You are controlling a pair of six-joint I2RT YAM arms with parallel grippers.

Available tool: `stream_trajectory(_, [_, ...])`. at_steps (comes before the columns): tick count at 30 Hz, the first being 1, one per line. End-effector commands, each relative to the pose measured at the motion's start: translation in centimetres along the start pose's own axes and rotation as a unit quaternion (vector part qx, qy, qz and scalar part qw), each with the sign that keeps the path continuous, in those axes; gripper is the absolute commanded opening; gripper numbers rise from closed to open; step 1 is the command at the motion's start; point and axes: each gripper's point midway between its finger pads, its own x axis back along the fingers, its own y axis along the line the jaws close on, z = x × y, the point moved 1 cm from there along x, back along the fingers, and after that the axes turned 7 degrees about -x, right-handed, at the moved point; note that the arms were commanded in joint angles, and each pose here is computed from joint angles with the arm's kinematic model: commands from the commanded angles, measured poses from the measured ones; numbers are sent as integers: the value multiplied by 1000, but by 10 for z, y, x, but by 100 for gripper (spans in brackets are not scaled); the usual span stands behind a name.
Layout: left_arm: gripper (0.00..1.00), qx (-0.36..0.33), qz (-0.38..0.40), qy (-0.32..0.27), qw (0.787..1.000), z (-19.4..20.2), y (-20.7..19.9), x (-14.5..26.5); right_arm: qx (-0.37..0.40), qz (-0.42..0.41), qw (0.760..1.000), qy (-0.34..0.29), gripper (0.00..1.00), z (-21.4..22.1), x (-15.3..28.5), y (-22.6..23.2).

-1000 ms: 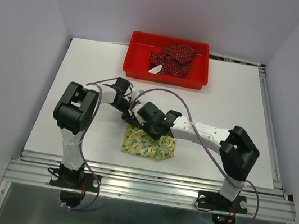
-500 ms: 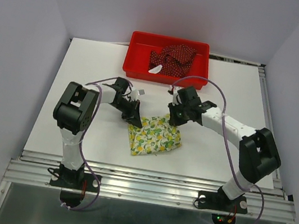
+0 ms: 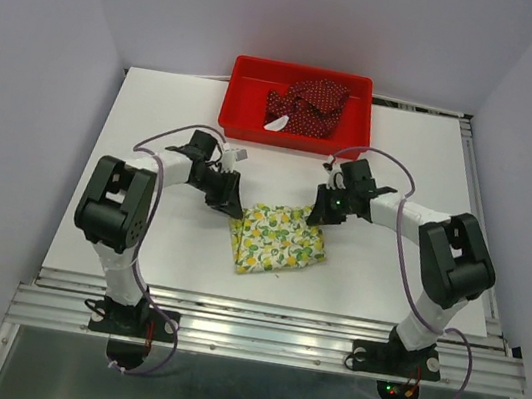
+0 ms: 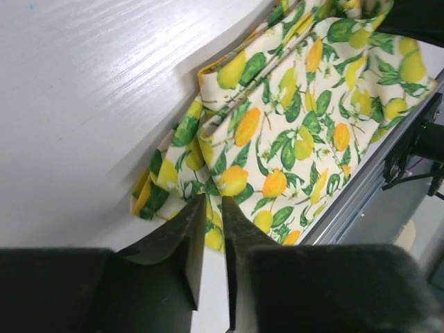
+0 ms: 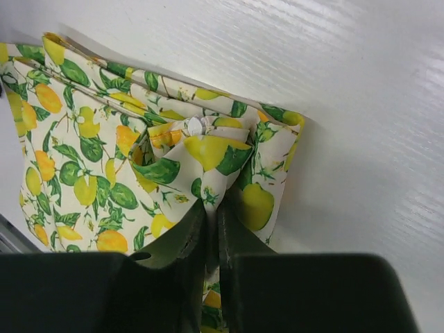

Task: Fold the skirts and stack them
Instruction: Fold the skirt

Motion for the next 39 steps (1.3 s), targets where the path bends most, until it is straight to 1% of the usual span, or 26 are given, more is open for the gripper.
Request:
stream_trajectory(1, [29, -69, -21, -53, 996, -17, -17, 31, -15, -56, 998, -5, 4, 0, -7, 11])
stream_trajectory(5, [32, -70, -24, -51, 996, -15, -19, 35, -25, -96, 995, 10, 5, 4, -12, 22])
stream_trajectory(7, [36, -79, -28, -57, 995, -19, -20, 38, -24, -122, 992, 13, 6, 5, -11, 29])
stream_trajectory(8, [44, -99, -35, -63, 992, -23, -18, 39, -23, -127, 992, 7, 7, 4, -7, 32])
stream_trajectory(10, [51, -121, -53, -73, 989, -33, -14, 42, -15, -130, 991, 0, 8, 6, -5, 32])
stream_trajectory(11, [53, -132, -60, -75, 987, -37, -12, 42, -12, -133, 991, -3, 9, 5, -3, 34])
stream_trajectory(12, [55, -157, -65, -72, 983, -43, -9, 41, -11, -132, 991, -5, 9, 5, -2, 34])
stream_trajectory(15, [57, -213, -79, -57, 972, -52, -2, 36, -11, -130, 991, -3, 8, 8, -2, 33])
stream_trajectory(16, [57, -231, -85, -49, 968, -53, -2, 33, -11, -128, 992, -5, 7, 7, -2, 32])
stream_trajectory(18, [56, -266, -84, -52, 959, -65, -6, 33, -15, -127, 992, -5, 7, 6, -2, 29])
stream_trajectory(20, [53, -314, -79, -47, 945, -73, -14, 29, -15, -129, 991, -4, 6, 5, -2, 30])
stream_trajectory(22, [52, -345, -75, -40, 935, -77, -19, 25, -16, -129, 991, -4, 5, 5, -3, 30])
stream_trajectory(23, [51, -355, -50, -23, 933, -72, -27, 21, -16, -129, 991, -4, 5, 5, -2, 30])
stream_trajectory(24, [50, -362, -44, -17, 931, -71, -29, 18, -15, -130, 991, -4, 5, 4, -2, 30])
stream_trajectory(26, [47, -364, -40, 3, 931, -65, -28, 11, -14, -130, 991, -6, 5, 3, -2, 31])
stream_trajectory(29, [47, -361, -29, 34, 931, -52, -22, -4, -15, -129, 992, -6, 5, 3, -3, 30])
stream_trajectory(34, [46, -355, -17, 59, 933, -37, -17, -15, -17, -126, 992, -5, 5, 5, -3, 29])
stream_trajectory(37, [44, -351, -17, 69, 934, -30, -15, -17, -20, -125, 992, -7, 5, 3, -2, 26])
stream_trajectory(39, [39, -348, -17, 75, 934, -26, -13, -18, -20, -124, 992, -7, 5, 3, -3, 26])
